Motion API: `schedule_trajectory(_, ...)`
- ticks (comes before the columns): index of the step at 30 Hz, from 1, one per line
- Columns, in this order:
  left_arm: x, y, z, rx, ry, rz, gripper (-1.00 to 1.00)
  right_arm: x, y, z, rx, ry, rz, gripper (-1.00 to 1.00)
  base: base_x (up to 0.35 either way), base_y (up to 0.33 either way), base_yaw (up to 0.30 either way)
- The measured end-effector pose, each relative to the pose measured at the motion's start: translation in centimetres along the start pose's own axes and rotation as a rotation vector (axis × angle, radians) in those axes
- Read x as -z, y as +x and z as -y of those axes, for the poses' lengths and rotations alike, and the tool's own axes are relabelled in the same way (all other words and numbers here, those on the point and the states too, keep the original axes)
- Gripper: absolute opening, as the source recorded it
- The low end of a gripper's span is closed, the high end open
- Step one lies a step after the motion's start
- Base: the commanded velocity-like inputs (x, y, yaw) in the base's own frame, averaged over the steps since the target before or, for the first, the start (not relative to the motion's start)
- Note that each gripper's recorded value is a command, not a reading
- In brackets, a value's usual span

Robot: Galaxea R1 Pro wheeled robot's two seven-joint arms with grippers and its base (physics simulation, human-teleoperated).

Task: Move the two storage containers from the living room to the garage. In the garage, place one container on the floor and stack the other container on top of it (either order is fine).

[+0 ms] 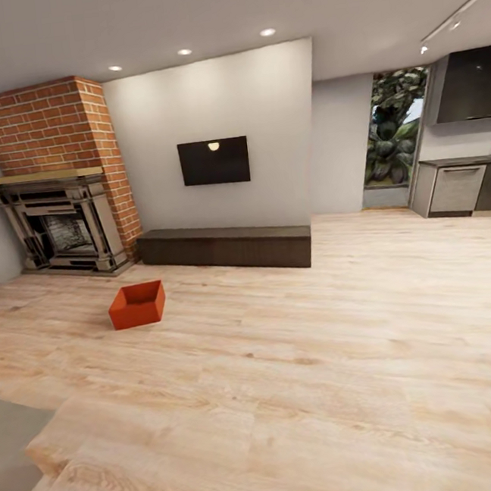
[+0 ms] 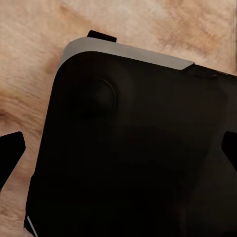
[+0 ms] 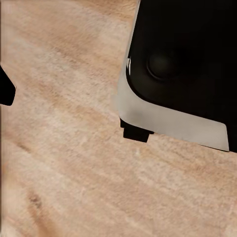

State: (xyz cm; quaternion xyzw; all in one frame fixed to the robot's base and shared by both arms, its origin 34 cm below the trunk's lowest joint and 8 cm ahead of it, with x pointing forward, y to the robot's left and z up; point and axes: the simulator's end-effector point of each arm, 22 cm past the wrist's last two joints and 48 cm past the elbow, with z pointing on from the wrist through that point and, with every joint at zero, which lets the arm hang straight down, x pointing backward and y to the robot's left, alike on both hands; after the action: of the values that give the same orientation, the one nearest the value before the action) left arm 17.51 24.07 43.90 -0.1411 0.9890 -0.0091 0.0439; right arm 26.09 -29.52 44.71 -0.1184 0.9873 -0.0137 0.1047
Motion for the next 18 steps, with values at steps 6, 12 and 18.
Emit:
schedule_trajectory(6,0.0,0.01,0.0,0.0,0.0,0.0,1.0,0.0,-0.05,0.01,0.0,0.0,0.001,1.0,0.324,0.0,0.0)
schedule_trajectory(12,0.0,0.01,0.0,0.0,0.0,0.0,1.0,0.0,0.03,0.01,0.001,0.0,-0.002,1.0,0.324,0.0,0.0)
schedule_trajectory(18,0.0,0.0,0.0,0.0,0.0,0.0,1.0,0.0,0.08,-0.01,0.001,0.0,-0.003,1.0,0.324,0.0,0.0)
